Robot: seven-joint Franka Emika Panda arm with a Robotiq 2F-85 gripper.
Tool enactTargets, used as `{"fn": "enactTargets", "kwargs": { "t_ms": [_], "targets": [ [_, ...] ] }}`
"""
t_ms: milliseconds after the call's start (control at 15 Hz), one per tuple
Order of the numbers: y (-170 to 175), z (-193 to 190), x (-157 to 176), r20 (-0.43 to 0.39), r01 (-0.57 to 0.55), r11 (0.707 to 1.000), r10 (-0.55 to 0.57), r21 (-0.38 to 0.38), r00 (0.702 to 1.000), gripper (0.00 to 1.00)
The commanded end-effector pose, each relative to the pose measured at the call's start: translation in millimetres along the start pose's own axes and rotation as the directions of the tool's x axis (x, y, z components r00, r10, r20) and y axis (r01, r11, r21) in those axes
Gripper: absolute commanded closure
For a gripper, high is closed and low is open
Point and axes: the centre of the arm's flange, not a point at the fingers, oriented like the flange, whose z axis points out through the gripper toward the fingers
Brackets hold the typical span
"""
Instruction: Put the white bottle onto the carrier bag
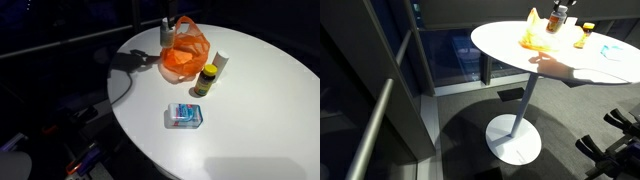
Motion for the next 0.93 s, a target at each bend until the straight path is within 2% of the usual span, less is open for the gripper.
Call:
{"fn": "enactTargets", "kwargs": {
  "t_ms": [0, 533, 800, 867],
  "targets": [
    [17, 2, 21, -0.003, -0.050, 0.998, 0.050, -0.038, 0.999, 0.81],
    [27, 48, 13, 0.052, -0.070, 0.994, 0.074, -0.082, 0.996, 0.81],
    [27, 54, 9, 0.073, -0.058, 0.995, 0.064, -0.087, 0.995, 0.81],
    [27, 52, 9, 0.077, -0.054, 0.995, 0.061, -0.086, 0.995, 0.63]
  ]
}}
